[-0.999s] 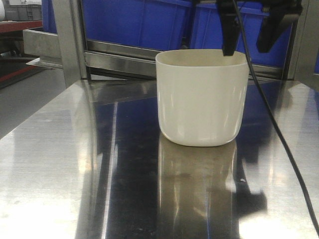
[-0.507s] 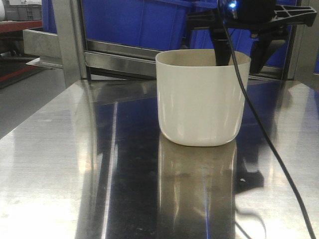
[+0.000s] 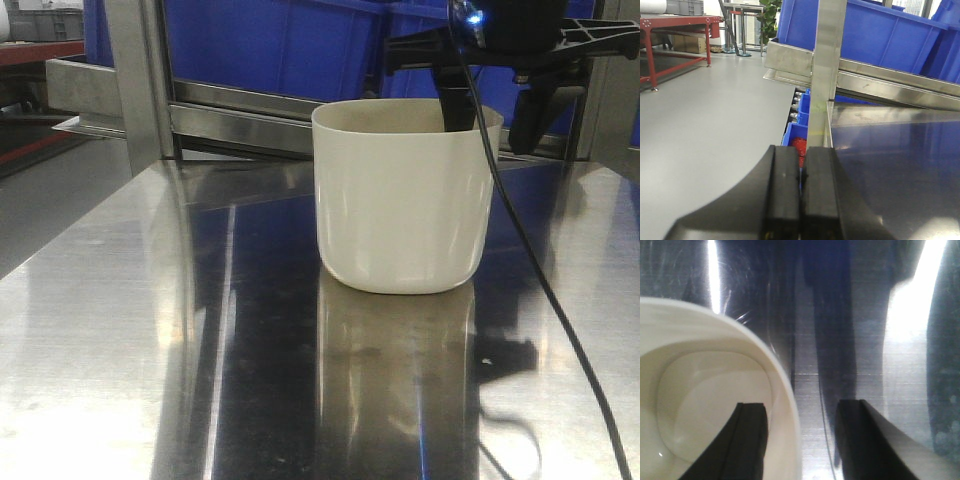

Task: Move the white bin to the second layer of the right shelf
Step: 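Lower the right gripper and close it on the white bin's rim, then lift the white bin off the table with the right gripper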

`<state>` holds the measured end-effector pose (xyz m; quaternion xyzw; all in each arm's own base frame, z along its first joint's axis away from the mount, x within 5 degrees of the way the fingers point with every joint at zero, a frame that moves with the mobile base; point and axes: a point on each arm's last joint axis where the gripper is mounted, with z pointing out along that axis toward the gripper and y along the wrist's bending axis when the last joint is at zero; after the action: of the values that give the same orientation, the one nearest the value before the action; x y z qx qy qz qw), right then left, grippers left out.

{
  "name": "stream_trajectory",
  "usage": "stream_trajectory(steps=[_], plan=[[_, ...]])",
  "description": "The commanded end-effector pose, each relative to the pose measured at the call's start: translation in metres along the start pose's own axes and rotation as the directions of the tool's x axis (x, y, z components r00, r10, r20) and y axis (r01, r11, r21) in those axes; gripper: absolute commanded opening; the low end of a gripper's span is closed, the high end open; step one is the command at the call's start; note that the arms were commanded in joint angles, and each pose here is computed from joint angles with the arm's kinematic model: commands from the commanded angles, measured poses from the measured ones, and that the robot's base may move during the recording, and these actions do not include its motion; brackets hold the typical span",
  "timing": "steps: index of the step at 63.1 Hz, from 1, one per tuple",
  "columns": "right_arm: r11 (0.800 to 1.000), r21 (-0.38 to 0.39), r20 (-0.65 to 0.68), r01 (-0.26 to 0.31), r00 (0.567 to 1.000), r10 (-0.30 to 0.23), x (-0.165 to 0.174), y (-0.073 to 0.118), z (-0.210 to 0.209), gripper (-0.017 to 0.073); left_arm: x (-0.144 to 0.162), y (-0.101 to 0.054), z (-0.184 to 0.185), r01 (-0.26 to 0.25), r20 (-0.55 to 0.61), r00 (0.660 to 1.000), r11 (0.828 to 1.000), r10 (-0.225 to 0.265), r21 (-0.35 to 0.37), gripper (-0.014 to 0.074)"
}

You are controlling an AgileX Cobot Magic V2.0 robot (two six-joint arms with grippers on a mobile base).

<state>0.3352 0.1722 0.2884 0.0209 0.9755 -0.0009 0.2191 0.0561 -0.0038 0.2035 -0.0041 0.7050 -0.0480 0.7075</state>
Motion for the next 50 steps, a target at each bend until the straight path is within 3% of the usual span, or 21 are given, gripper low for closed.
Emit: stream_trajectory(steps=[1,9,14,24,29,40,50], plan=[[0.999,-0.047,0.097,-0.003,0.995,0.007,-0.011,-0.004,-0.027,0.0412,0.000,0.001,-0.001,0.006,0.078,0.997,1.000,-0.006,0.001,0.0085],[0.999,-0.052,0.101,-0.003,0.995,0.008,-0.011,-0.004,-0.027,0.0411,0.000,0.001,-0.001,0.006,0.078,0.997,1.000,-0.006,0.001,0.0085],[0.998,-0.055,0.100,-0.004,0.995,0.010,-0.011,-0.003,-0.027,0.0360,0.000,0.001,-0.001,0.006,0.078,0.997,1.000,-0.006,0.001,0.0085],[0.998,-0.057,0.101,-0.007,0.995,0.012,-0.011,-0.004,-0.029,0.0030,0.000,0.001,-0.001,0.006,0.078,0.997,1.000,-0.006,0.001,0.0085],[0.998,-0.066,0.115,-0.008,0.993,0.016,-0.011,-0.005,-0.034,0.0079,0.000,0.001,-0.001,0.006,0.078,0.997,1.000,-0.006,0.001,0.0085],[0.995,-0.100,0.190,-0.006,0.981,0.025,-0.013,-0.012,-0.060,0.0053,0.000,0.001,-0.001,0.006,0.078,0.997,1.000,-0.006,0.001,0.0085],[0.995,-0.089,0.232,0.051,0.972,-0.029,-0.014,-0.030,-0.082,0.0053,0.000,0.001,-0.001,0.006,0.078,0.997,1.000,-0.006,0.001,0.0085]])
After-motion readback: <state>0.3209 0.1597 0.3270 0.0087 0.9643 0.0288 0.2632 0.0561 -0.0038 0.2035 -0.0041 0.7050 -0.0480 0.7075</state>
